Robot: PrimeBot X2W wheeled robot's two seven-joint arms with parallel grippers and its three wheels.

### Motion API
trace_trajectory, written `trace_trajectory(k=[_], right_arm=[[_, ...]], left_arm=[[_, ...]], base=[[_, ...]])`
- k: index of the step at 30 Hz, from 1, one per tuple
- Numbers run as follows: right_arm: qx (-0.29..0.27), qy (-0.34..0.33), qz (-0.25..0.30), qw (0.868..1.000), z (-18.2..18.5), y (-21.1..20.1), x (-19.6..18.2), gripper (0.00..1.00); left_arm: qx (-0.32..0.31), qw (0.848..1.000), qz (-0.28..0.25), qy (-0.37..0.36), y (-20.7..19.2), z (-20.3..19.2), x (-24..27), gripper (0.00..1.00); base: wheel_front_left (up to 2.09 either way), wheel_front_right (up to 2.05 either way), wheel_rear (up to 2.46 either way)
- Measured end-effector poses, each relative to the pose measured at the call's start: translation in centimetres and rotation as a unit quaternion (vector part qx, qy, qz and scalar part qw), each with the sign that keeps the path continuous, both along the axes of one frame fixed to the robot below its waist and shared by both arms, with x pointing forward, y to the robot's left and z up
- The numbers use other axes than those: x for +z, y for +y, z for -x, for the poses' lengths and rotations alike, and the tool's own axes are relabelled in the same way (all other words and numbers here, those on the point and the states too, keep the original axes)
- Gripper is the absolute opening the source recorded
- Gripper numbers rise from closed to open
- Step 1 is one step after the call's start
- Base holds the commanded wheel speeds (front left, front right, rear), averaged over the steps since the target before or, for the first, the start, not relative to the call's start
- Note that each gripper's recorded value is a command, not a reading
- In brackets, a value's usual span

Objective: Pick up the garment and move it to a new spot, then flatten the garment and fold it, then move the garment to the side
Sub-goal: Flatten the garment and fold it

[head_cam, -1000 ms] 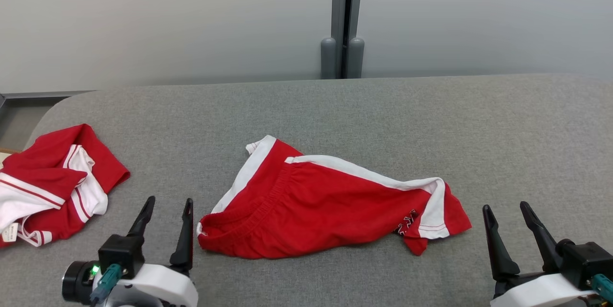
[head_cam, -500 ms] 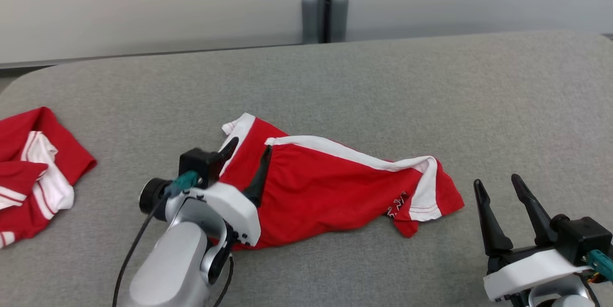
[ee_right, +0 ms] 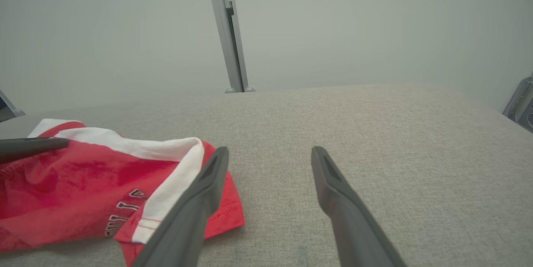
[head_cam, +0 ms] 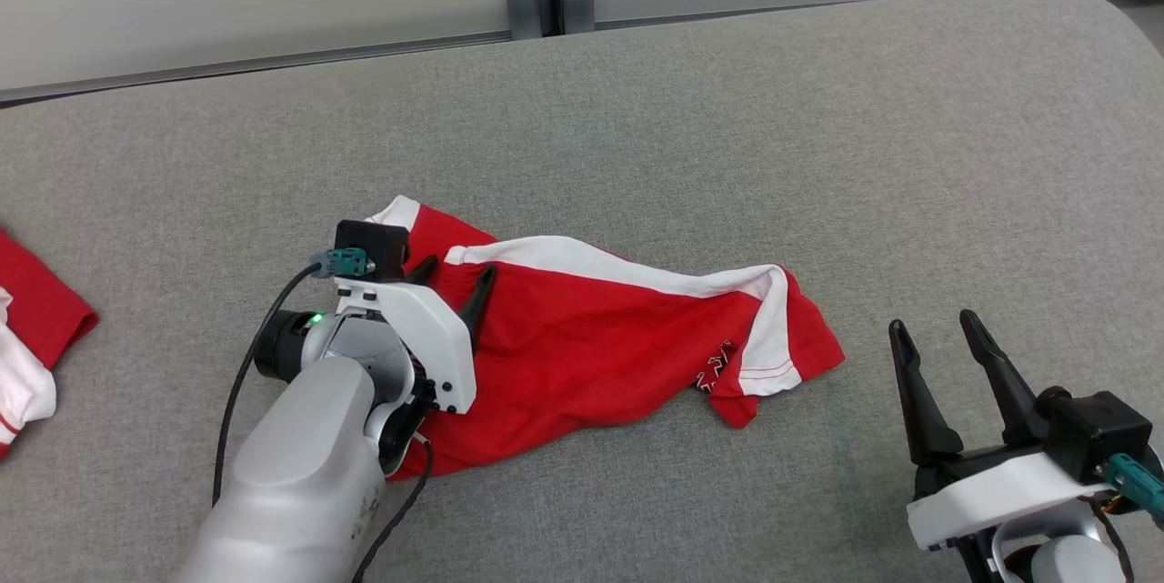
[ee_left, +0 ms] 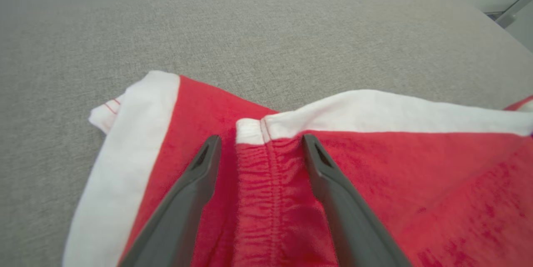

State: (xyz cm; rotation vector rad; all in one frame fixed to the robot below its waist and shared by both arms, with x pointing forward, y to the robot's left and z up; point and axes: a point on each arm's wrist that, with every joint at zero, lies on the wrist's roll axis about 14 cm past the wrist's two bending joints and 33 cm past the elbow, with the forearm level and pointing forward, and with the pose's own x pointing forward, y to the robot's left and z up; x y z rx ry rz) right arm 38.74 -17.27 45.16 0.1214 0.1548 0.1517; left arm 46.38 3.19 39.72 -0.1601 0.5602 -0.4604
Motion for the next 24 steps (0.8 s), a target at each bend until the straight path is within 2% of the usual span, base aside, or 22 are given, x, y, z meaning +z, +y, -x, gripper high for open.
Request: trace_trajectory(k=[1, 2, 3, 4, 10, 20, 24], right_arm=[[-0.001, 0.002, -0.001, 1.000, 0.0, 0.0, -0.2, 1.00], [-0.001, 0.003, -0.002, 1.000, 0.0, -0.1, -0.2, 1.00], [-0.002, 0.001, -0.003, 1.000, -0.1, -0.1, -0.2, 1.00], [-0.002, 0.000, -0.003, 1.000, -0.2, -0.1, -0.2, 1.00], [0.012, 0.006, -0.003, 1.000, -0.3, 0.7, -0.6, 1.00], [0.097, 0.059, -0.014, 0.993, 1.9, 6.1, -3.0, 1.00], [0.125, 0.089, -0.002, 0.988, 2.0, 7.5, -4.7, 1.00]], left_arm=[[0.000, 1.000, 0.001, 0.006, -0.1, -0.1, -0.1, 0.98], [0.000, 1.000, 0.005, 0.008, -0.2, -0.2, -0.1, 0.77], [0.001, 1.000, 0.008, 0.009, -0.3, -0.4, 0.0, 0.12], [0.000, 1.000, 0.010, 0.006, -0.4, -0.6, 0.1, 0.00], [-0.005, 1.000, 0.023, -0.013, -1.0, -0.9, 1.0, 0.00], [-0.010, 0.999, 0.027, -0.035, -1.0, -0.5, 1.6, 0.00], [-0.013, 0.999, 0.028, -0.032, -0.9, -0.3, 1.1, 0.00]], base=[[0.00, 0.00, 0.00], [0.00, 0.00, 0.00], [0.00, 0.00, 0.00], [0.00, 0.00, 0.00], [0.00, 0.00, 0.00], [0.00, 0.00, 0.00], [0.00, 0.00, 0.00]])
